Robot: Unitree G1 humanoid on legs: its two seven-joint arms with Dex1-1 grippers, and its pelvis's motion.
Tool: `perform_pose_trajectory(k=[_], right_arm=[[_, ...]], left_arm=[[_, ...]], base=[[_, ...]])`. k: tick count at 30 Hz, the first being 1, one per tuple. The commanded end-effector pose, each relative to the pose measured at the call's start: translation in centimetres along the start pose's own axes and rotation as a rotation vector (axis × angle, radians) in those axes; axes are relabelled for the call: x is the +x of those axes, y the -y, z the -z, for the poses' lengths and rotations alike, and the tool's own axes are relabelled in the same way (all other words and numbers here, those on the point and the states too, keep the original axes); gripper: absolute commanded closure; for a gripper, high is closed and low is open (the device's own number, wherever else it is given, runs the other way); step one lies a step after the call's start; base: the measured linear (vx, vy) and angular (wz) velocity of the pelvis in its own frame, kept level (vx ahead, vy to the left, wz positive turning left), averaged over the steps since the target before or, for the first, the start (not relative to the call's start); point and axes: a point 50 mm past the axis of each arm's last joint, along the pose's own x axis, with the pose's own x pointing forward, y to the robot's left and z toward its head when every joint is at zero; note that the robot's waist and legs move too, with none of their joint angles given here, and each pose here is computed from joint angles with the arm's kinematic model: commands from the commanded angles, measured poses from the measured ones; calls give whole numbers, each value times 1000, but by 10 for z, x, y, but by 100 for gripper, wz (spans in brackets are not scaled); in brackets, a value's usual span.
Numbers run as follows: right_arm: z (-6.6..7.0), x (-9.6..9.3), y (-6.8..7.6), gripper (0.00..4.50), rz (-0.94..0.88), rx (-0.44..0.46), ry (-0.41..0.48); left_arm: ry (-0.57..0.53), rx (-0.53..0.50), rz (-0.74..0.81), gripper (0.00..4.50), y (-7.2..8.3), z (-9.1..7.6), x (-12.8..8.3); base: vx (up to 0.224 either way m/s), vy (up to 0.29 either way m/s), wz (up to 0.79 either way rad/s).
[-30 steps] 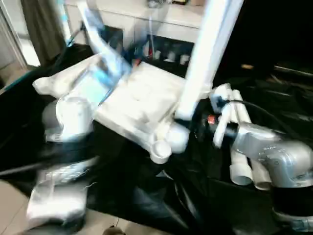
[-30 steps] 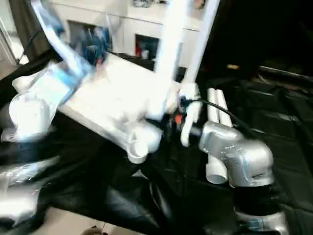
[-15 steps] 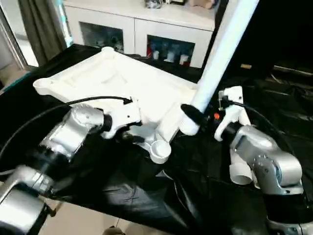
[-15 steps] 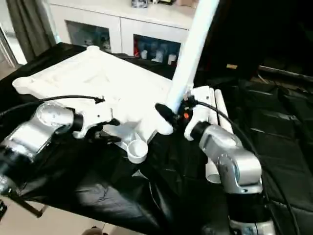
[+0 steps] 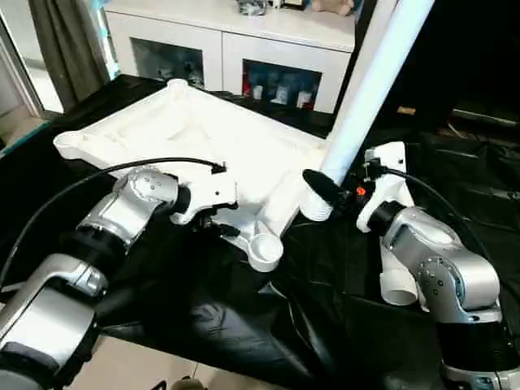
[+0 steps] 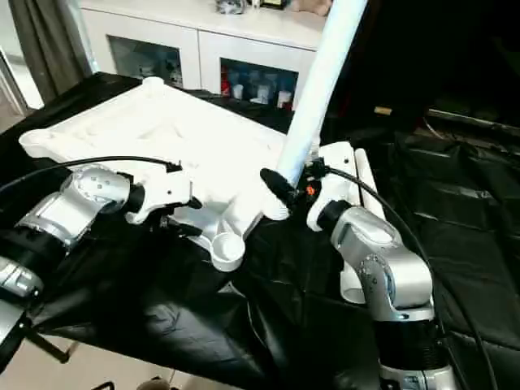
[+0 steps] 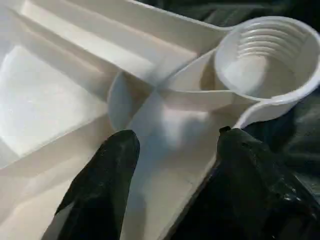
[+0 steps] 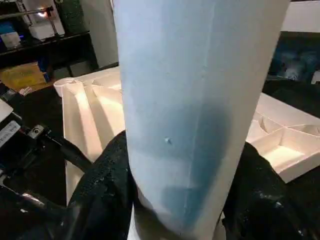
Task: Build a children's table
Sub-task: Pick table leg, then rotate table base
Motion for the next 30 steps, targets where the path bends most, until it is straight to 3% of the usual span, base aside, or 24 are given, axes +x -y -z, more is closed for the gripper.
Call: perform_pose_trajectory(k=[1,6,9,17,18,22,23,30], right_arm=[[-4,-1,4,261,16,-11,21],[-4,-2,5,261,18,-11,21],[-3,-2,5,261,17,-12,18],[-3,-2,4,261,12,-13,16],[-3,-2,3,261,12,-13,16],[-3,-2,3,261,10,-13,14],[-3,-2,3,261,9,-13,14],[-1,-1,1,261,4,-11,11]], left_arm=[[-27,4,61,152,2,2,0],[18,-5,87,152,1,-4,-2],[-8,6,120,152,3,-1,-1],[-71,15,34,152,-1,7,9],[-81,13,19,181,-2,9,10],[-97,3,14,191,-3,11,10],[-111,2,7,216,-4,12,9],[-146,-12,1,263,-4,16,9]], base=[[0,0,0],[0,0,0],[0,0,0],[0,0,0],[0,0,0],[0,0,0],[0,0,0],[0,0,0]])
